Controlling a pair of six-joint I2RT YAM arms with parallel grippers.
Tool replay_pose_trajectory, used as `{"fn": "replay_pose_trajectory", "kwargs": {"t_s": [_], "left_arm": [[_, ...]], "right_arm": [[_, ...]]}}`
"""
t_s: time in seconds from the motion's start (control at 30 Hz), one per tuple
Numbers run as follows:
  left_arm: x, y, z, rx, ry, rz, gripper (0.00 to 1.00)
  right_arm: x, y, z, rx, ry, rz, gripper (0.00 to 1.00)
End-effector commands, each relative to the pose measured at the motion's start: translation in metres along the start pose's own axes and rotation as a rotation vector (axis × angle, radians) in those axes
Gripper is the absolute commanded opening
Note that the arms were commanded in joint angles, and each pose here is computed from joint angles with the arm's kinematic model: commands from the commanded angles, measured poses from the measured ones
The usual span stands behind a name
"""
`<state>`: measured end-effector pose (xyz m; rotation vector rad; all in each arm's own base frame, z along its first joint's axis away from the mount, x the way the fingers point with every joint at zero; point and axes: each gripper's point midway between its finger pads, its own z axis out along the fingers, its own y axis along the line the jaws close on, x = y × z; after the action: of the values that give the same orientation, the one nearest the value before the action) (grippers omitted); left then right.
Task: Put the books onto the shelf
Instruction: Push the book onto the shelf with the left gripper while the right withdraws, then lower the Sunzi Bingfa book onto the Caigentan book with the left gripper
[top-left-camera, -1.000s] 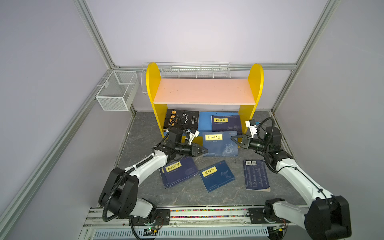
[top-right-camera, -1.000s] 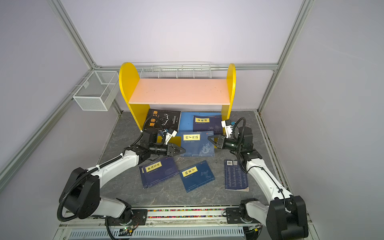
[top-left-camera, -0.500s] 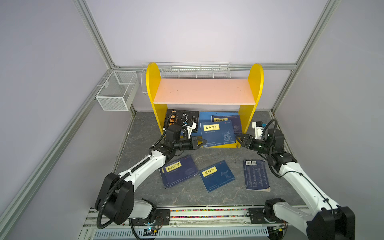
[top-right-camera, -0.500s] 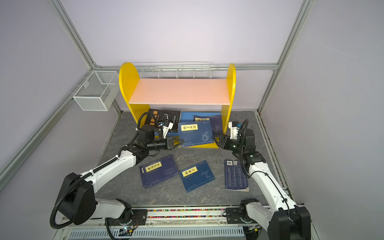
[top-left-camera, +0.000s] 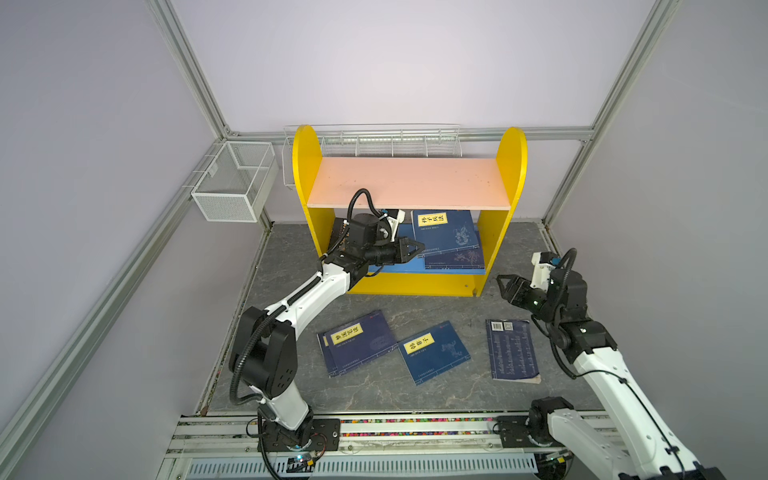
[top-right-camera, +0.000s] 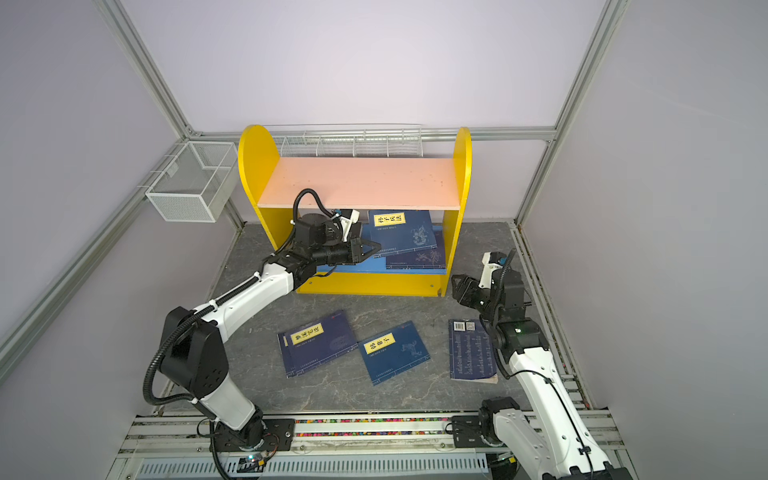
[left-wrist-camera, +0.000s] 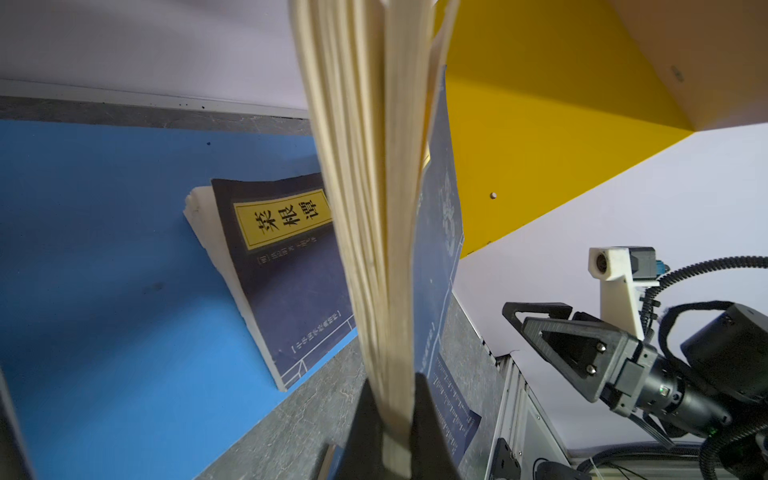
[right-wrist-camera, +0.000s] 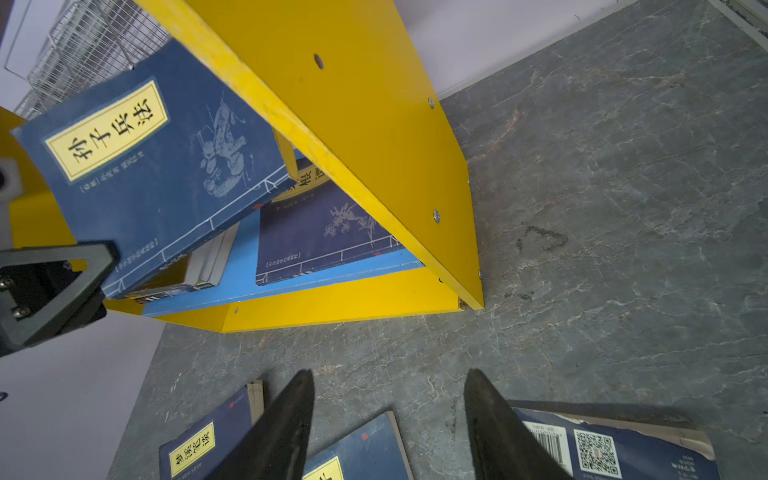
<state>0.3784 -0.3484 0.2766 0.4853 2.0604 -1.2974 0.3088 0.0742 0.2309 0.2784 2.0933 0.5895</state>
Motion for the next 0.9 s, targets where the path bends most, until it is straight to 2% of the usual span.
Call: {"fn": "replay_pose_trajectory", "kwargs": {"t_s": [0.0, 0.27, 0.63, 0.87], "left_arm": [[0.005, 0.007, 0.011, -0.035, 0.069, 0.001, 0.00], [0.025, 0.021, 0.037, -0.110, 0.207, -0.001, 0.00], [0.012, 0.027, 0.050, -0.125, 0.207, -0.004, 0.00], [-0.004, 0.025, 0.040, -0.077, 0.132, -0.062, 0.00]], "right_arm": [[0.009, -0.010, 0.001, 0.034, 0.023, -0.025, 0.61], [0.007, -0.014, 0.003, 0.073, 0.047, -0.061, 0.61], [0.009, -0.012, 0.000, 0.060, 0.051, -0.067, 0.61], [0.013, -0.013, -0.001, 0.056, 0.058, -0.067, 0.61]]}}
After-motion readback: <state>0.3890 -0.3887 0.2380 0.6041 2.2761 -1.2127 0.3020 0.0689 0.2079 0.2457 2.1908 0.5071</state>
